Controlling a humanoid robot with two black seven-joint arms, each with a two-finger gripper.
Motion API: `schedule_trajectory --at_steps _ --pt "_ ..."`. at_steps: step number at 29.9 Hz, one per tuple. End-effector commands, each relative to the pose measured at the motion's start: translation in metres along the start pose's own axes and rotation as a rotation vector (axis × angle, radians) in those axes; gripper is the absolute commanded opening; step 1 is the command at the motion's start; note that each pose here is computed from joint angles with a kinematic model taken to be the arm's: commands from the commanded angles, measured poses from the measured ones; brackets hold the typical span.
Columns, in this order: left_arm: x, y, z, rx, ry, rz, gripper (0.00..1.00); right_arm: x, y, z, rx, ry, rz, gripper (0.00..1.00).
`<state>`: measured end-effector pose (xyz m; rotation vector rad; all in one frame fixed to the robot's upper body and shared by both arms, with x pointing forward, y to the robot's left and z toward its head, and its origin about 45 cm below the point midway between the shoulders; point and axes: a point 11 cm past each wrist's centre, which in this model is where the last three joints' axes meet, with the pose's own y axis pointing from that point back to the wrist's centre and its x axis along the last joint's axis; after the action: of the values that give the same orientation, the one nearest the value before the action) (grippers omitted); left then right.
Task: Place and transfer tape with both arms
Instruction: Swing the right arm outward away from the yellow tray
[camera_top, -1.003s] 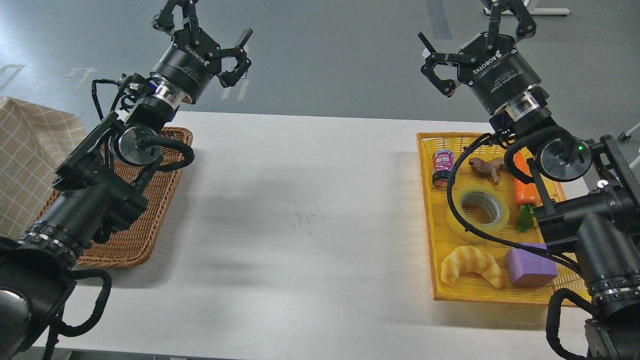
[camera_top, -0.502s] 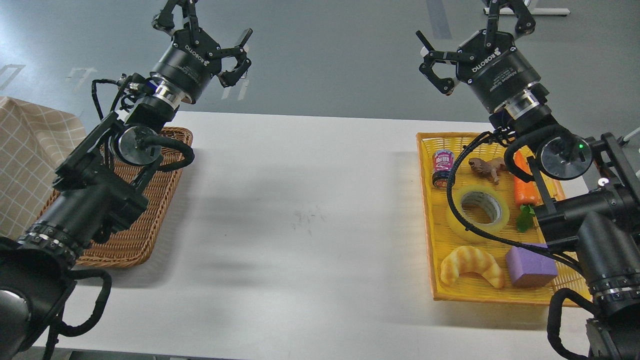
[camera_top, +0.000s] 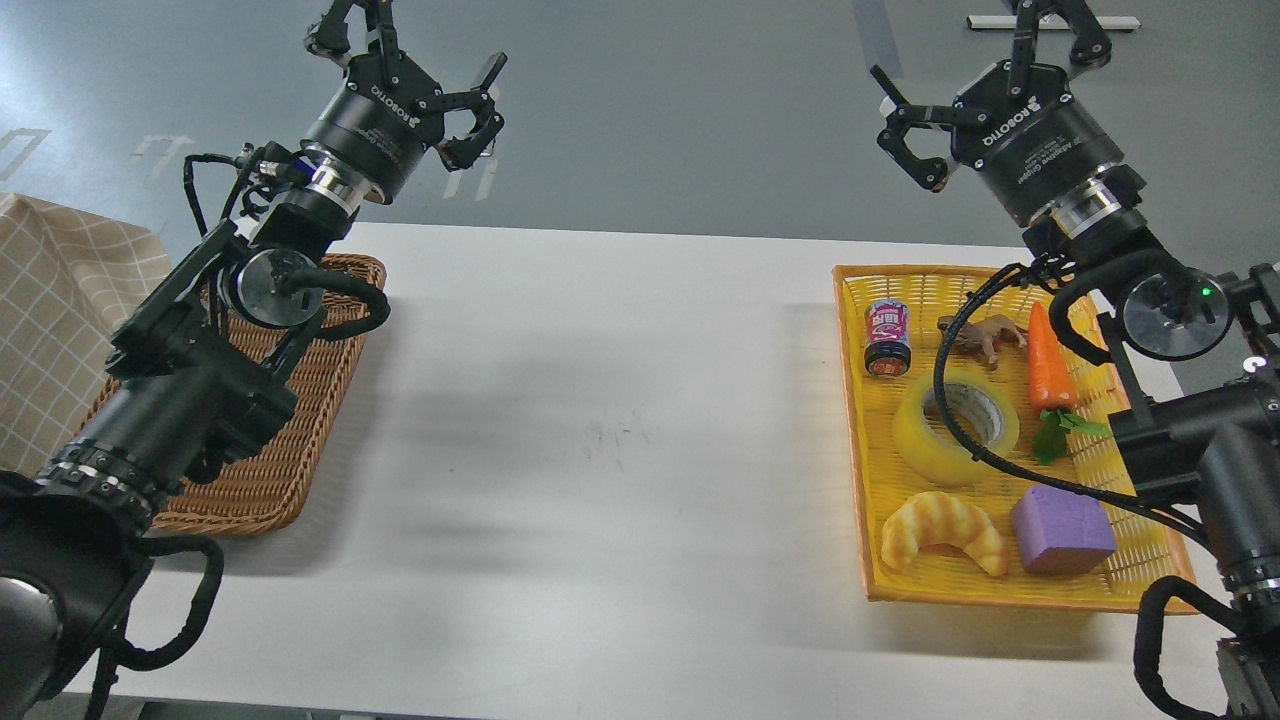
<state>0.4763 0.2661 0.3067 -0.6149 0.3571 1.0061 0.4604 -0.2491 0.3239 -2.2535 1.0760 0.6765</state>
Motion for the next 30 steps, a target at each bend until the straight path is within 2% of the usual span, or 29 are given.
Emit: schedule_trajectory --at_steps 1,9,18,30 --pt "0.000 0.000 0.000 0.000 0.000 0.001 0.99 0.014 0.017 -0.017 -0.009 0.054 0.045 1.00" --pt "0.000 0.000 0.000 -0.002 0.000 0.000 0.98 0.034 0.044 -0.051 -0.077 0.275 0.147 1.00" --pt "0.000 0.000 0.000 -0.002 0.000 0.000 0.98 0.049 0.068 -0.065 -0.254 0.468 0.223 1.00" --pt "-0.001 0.000 0.000 -0.002 0.002 -0.003 0.98 0.023 0.103 -0.132 -0.330 0.726 0.254 1.00"
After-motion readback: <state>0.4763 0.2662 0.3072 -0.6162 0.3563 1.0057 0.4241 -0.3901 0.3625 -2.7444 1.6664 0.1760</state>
